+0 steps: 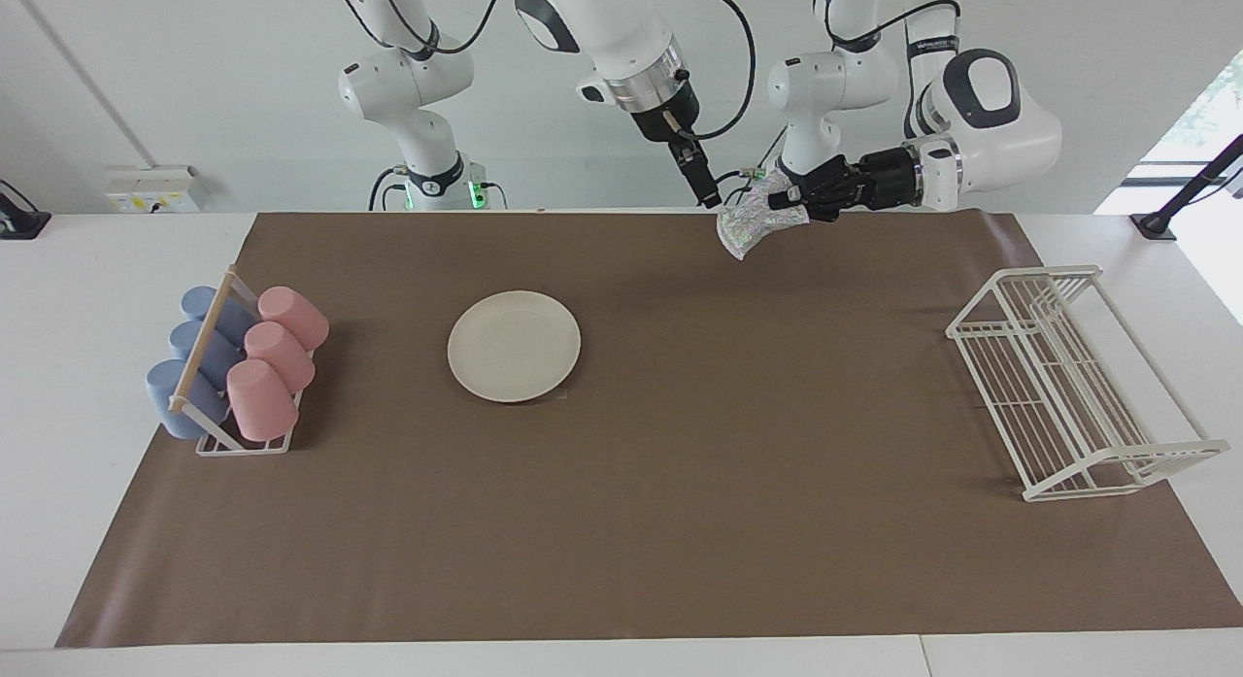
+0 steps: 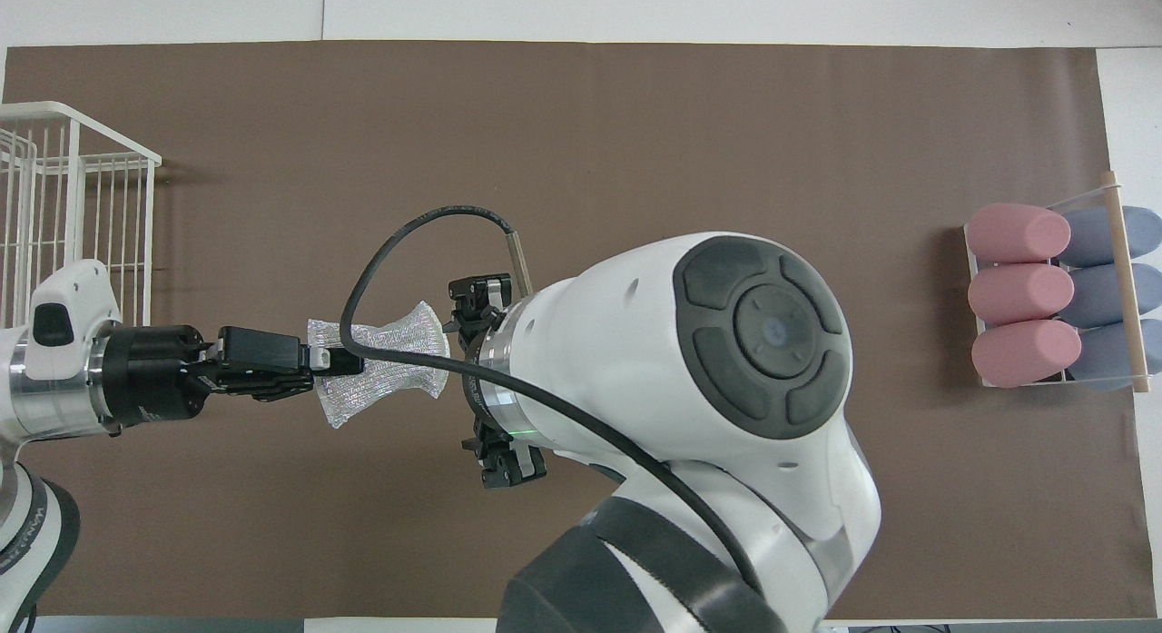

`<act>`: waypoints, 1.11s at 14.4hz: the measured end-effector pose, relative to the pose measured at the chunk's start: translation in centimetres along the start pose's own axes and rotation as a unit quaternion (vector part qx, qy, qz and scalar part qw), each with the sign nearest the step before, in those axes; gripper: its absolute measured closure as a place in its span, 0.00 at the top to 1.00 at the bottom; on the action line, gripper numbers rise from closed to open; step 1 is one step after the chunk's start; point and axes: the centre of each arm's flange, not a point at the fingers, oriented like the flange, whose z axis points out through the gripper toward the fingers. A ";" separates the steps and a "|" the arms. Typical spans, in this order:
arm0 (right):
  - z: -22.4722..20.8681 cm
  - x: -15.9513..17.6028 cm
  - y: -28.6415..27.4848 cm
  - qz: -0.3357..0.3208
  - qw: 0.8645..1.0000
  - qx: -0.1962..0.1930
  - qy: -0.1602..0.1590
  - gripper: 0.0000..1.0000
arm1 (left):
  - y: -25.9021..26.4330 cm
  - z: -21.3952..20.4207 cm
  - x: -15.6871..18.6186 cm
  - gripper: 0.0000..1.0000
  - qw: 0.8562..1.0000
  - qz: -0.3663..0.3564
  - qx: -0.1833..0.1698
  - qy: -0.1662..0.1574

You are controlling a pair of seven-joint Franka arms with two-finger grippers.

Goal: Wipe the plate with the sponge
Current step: 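Extend the sponge with the left gripper while the right gripper reaches it, then grasp the sponge with the right gripper while the left gripper releases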

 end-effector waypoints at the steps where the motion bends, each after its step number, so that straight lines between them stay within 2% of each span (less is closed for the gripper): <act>1: 0.8 -0.3 0.3 -0.002 1.000 0.004 -0.002 1.00 | -1.0 0.4 -0.2 0.05 1.000 0.010 -0.012 -0.003; 4: 3.6 -1.3 1.5 -0.012 1.000 0.019 -0.010 1.00 | -1.9 0.9 -0.2 0.05 0.999 0.021 -0.037 -0.004; 8: 4.9 -1.0 1.8 -0.010 1.000 0.024 -0.010 1.00 | -1.6 2.5 -0.6 0.05 0.998 0.033 -0.039 -0.023; 16: 5.4 -0.2 1.6 -0.005 0.999 0.039 -0.012 1.00 | -1.6 2.5 -0.7 0.05 0.998 0.035 -0.040 -0.025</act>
